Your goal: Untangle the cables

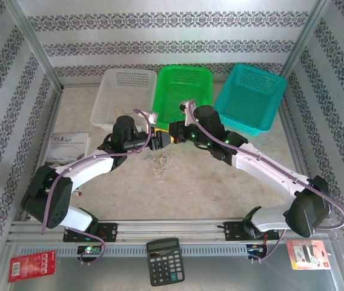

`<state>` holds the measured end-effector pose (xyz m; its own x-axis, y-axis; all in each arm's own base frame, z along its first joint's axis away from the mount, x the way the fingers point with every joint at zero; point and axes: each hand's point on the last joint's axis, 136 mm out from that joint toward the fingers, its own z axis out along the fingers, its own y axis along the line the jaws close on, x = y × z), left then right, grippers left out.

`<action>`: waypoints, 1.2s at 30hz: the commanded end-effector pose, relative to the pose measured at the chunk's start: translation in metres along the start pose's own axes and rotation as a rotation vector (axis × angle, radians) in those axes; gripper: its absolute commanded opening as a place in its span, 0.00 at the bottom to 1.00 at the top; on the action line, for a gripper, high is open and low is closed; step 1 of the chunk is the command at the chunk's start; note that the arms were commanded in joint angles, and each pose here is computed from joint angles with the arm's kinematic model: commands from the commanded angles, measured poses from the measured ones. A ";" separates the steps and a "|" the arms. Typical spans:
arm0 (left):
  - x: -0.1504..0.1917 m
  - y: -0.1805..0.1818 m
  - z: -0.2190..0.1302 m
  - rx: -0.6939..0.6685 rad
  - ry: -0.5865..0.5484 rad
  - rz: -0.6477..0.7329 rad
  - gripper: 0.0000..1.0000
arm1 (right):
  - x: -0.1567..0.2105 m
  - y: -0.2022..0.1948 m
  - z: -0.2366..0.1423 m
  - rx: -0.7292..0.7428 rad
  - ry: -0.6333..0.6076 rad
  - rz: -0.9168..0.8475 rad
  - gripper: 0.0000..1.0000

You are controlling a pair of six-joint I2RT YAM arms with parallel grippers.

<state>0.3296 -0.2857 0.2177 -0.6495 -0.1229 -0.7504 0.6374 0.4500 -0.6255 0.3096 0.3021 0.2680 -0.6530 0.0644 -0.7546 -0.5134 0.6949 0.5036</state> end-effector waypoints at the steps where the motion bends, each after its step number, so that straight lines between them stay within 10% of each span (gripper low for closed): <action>1: -0.019 -0.018 0.003 0.062 -0.053 0.046 0.39 | -0.012 0.014 -0.004 -0.036 -0.027 -0.011 0.00; 8: -0.023 -0.018 0.001 0.048 -0.072 0.040 0.00 | -0.023 -0.019 -0.031 0.015 -0.110 0.064 0.27; 18: -0.042 -0.032 -0.007 0.056 -0.119 0.050 0.00 | 0.031 -0.059 -0.053 0.030 -0.130 0.092 0.62; 36: -0.068 -0.055 -0.016 0.102 -0.182 0.040 0.00 | 0.054 -0.052 0.027 -0.028 -0.149 -0.003 0.56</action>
<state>0.3374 -0.2861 0.2571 -0.6238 -0.2135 -0.7519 0.6355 0.4214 -0.6469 0.3055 0.2781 0.1648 -0.6365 0.1216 -0.7616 -0.4883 0.7009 0.5199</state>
